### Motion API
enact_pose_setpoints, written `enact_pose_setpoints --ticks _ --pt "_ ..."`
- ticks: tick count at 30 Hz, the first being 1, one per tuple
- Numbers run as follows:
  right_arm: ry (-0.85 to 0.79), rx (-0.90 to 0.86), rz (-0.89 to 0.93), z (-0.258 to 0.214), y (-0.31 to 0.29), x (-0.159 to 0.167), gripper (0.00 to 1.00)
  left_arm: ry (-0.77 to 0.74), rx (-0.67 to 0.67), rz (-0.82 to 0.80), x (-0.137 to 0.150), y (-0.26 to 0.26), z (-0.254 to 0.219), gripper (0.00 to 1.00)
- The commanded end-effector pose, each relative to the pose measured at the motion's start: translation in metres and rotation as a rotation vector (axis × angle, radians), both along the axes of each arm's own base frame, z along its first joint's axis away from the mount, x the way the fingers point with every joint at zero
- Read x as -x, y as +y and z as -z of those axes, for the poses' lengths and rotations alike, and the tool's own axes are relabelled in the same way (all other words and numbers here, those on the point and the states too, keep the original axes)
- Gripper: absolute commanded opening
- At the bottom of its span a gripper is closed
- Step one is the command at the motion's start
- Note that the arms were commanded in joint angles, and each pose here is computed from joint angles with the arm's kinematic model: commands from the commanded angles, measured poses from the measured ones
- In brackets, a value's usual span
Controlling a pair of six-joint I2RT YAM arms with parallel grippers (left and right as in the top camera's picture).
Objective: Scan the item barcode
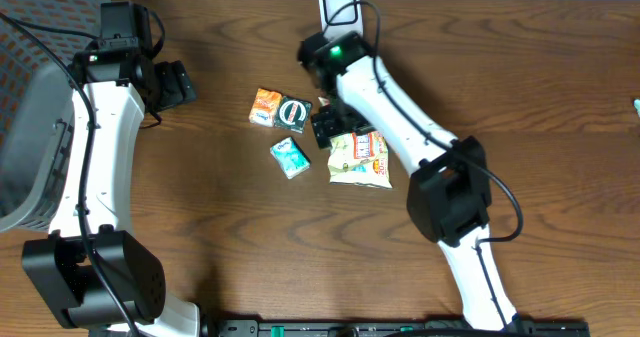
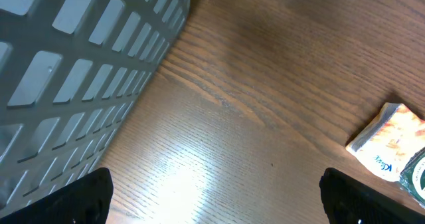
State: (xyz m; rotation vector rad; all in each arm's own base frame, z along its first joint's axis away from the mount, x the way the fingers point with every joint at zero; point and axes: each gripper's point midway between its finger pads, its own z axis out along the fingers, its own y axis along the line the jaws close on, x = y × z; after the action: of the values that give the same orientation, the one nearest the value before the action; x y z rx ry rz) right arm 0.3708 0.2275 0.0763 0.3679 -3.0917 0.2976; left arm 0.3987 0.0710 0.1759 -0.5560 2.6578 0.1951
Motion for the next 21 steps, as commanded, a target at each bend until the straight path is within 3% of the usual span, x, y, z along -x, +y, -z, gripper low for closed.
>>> enact_pose_setpoints --ticks 1,10,21 --pt "-0.191 0.148 0.024 -0.002 0.000 -0.015 0.99 0.018 0.001 0.007 0.001 0.000 0.006 0.98" --pt "-0.320 0.190 -0.041 0.031 0.022 -0.019 0.99 0.018 0.001 0.007 0.001 0.000 0.006 0.98" --pt "-0.280 0.250 0.004 0.065 -0.010 -0.013 0.99 0.018 0.001 0.007 0.001 0.000 0.006 0.98"
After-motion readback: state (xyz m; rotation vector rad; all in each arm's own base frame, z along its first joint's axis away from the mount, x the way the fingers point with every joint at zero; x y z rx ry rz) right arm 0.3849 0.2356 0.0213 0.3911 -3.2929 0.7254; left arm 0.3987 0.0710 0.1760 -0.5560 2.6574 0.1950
